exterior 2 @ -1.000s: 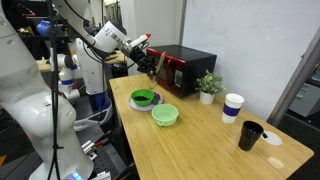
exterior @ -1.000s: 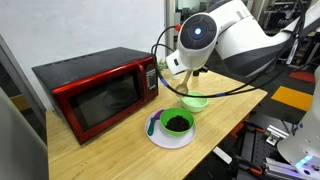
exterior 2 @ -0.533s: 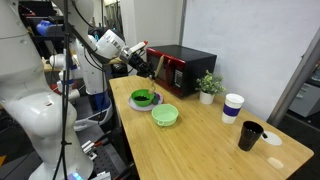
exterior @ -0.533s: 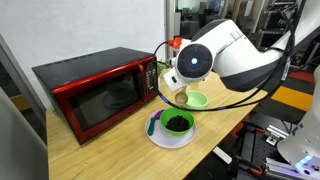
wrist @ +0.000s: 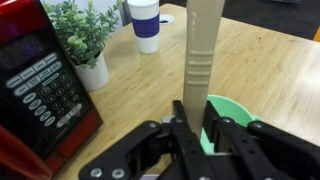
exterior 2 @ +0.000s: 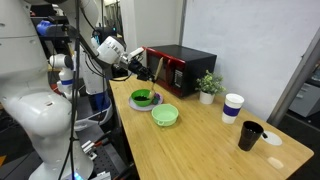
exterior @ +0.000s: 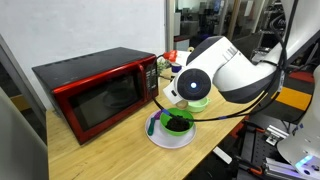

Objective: Use the spoon to pick the objects in the green bowl and put them in the green pot

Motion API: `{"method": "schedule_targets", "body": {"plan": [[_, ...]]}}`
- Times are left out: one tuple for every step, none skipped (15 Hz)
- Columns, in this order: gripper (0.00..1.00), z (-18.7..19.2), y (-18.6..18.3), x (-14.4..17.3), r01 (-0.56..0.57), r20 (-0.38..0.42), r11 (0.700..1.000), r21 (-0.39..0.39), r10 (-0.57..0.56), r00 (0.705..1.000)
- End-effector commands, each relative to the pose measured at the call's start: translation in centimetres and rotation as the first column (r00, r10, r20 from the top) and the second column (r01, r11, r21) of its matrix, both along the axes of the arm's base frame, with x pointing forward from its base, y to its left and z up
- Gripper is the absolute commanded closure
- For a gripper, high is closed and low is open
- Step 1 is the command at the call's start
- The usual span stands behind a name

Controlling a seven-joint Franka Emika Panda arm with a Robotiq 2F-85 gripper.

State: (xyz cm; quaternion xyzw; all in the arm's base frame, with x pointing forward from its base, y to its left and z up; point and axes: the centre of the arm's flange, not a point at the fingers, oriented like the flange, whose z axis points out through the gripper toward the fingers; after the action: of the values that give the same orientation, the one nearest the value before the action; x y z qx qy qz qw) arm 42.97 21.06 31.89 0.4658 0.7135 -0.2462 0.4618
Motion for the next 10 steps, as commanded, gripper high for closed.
{"method": "schedule_targets", "body": {"plan": [[0.94,-0.1,1.7,-0.2,-0.046,0.016,0.998,-0.039,0.047,0.999],[0.94,0.0,2.1,-0.4,-0.061,0.019,0.997,-0.042,0.061,0.998],[0.94,0.0,2.4,-0.6,-0.072,0.023,0.996,-0.046,0.073,0.997],[0.94,-0.1,2.7,-0.7,-0.081,0.025,0.995,-0.052,0.083,0.996],[0.94,-0.2,2.8,-0.8,-0.087,0.029,0.994,-0.059,0.089,0.996],[0.94,-0.5,3.0,-0.7,-0.087,0.031,0.994,-0.068,0.089,0.996],[0.94,-0.6,3.1,-0.7,-0.086,0.034,0.994,-0.074,0.088,0.996],[0.94,-0.7,3.2,-0.7,-0.087,0.039,0.993,-0.079,0.091,0.995],[0.94,-0.8,3.2,-0.6,-0.088,0.043,0.993,-0.083,0.092,0.995],[0.94,-0.9,3.4,-0.6,-0.089,0.042,0.992,-0.085,0.093,0.995]]}}
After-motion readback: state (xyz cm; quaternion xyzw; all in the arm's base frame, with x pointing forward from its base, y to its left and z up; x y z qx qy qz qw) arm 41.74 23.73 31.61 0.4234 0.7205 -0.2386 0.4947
